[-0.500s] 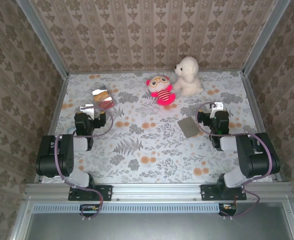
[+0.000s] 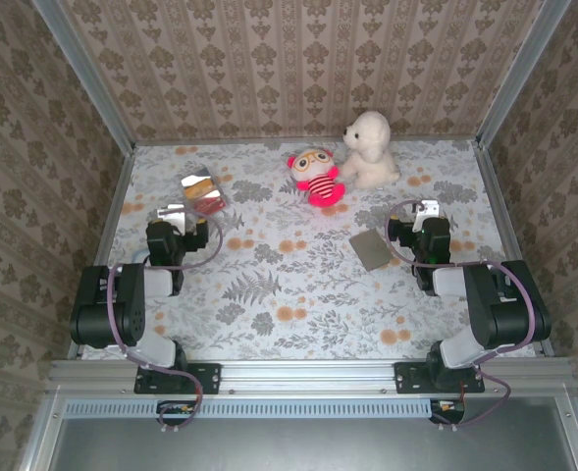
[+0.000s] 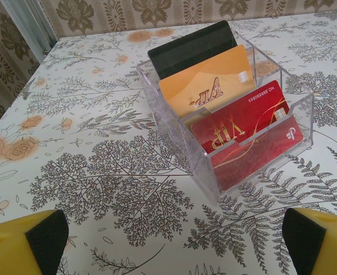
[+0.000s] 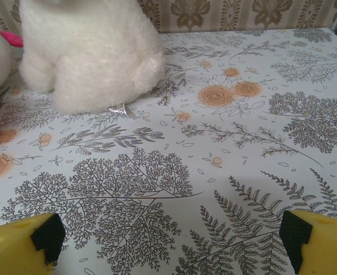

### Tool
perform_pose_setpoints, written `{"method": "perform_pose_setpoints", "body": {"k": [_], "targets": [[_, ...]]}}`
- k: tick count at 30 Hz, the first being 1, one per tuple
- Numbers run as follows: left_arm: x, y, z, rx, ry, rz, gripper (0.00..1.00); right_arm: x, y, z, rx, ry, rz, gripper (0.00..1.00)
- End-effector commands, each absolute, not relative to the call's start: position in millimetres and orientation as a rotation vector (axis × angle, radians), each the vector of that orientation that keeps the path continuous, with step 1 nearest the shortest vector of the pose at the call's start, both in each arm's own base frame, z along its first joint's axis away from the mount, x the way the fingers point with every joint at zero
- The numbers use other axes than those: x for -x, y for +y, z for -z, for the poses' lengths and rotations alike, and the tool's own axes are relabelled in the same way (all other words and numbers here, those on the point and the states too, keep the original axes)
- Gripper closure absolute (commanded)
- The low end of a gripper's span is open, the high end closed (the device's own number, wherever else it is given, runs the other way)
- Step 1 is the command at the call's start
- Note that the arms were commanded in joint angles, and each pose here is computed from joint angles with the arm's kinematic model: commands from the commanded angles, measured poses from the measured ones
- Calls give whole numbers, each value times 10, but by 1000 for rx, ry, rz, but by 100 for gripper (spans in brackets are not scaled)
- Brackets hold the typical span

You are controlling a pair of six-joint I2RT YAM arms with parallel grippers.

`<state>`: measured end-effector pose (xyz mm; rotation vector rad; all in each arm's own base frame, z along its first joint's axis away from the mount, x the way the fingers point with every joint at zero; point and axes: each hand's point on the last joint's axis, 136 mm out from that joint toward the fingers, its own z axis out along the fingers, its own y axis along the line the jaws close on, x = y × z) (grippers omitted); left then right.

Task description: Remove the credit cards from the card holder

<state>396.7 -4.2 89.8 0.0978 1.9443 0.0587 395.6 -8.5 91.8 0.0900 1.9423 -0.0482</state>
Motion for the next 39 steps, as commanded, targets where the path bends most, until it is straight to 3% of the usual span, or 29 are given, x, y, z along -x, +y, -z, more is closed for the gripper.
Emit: {"method": "perform_pose_setpoints", "body": {"k": [1, 11, 20, 28, 34, 39], "targets": [[-3999, -61, -939, -109, 1934, -55, 0, -4011, -54, -977, -66, 1930, 34, 0], [-3967, 12, -967, -67, 1914, -62, 0, -3965, -75, -1042, -80, 1903, 41, 0], [-3804, 175, -1310, 68, 1943, -90, 0, -3687, -322, -1773, -310, 1852, 78, 0], [-3534, 157, -1706, 290, 2081, 45, 0, -3369, -357, -1570, -629, 2154, 16, 0], [-3385, -12, -1837, 365, 2189, 199, 0, -3367, 190, -1239, -611, 2380, -326, 2], [-3387, -219, -1816, 282, 2206, 322, 0, -3376, 428, -974, -637, 2478, -409, 8]]}}
